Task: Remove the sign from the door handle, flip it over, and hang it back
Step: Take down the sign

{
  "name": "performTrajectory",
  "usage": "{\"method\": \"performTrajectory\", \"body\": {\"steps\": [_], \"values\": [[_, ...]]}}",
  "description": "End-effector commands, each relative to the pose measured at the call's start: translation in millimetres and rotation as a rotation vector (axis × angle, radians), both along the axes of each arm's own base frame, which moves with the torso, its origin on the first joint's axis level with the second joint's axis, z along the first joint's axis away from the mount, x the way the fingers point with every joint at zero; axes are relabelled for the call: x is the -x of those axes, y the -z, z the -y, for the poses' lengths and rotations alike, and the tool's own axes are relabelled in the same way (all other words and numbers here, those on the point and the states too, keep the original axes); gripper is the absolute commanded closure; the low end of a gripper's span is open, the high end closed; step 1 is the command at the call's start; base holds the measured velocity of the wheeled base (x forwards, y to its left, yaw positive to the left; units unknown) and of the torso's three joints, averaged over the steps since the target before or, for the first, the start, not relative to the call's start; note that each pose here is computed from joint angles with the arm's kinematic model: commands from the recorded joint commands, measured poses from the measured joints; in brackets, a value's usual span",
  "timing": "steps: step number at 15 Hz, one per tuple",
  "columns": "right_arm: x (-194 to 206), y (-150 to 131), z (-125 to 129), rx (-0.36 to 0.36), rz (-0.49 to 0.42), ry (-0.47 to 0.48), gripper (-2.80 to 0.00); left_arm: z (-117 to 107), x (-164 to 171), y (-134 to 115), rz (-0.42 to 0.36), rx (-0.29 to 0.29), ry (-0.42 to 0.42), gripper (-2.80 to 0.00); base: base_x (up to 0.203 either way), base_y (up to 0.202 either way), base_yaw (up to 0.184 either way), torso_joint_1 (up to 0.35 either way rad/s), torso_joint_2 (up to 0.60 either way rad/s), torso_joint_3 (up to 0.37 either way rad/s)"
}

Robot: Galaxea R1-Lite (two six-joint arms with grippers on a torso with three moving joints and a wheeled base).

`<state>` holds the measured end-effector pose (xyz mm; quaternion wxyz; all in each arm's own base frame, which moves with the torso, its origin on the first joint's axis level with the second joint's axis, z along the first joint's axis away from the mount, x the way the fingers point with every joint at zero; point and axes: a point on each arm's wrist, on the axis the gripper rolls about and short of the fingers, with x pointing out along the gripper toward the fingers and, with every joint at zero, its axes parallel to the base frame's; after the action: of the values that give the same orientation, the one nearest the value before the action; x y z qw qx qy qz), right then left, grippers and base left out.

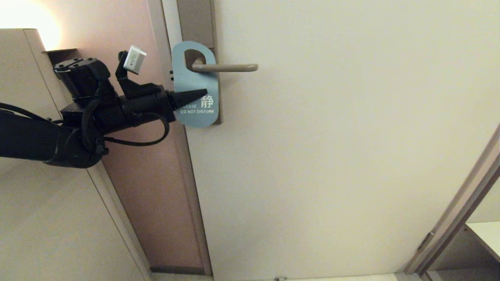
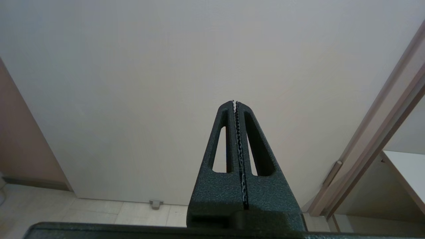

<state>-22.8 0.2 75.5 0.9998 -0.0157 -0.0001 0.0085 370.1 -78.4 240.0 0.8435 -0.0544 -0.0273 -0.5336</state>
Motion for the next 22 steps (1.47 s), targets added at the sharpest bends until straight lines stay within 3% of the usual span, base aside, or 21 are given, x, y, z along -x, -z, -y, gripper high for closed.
{"method": "performTrajectory", "body": {"steps": [1,20,22], "values": [[-0.1,0.0,0.0,0.001,-0.002,0.000,0.00,0.1,1.1,-1.0,0.007,0.002,-0.003,0.00,0.000,0.000,0.000,0.000,0.00,0.000],[-0.1,0.0,0.0,0.001,-0.002,-0.001,0.00,-19.8,16.0,-1.1,0.017,0.002,-0.151,0.00,0.000,0.000,0.000,0.000,0.00,0.000],[-0.1,0.0,0.0,0.001,-0.002,-0.001,0.00,-19.2,19.6,3.2,0.033,-0.021,-0.155,0.00,0.000,0.000,0.000,0.000,0.00,0.000]]}}
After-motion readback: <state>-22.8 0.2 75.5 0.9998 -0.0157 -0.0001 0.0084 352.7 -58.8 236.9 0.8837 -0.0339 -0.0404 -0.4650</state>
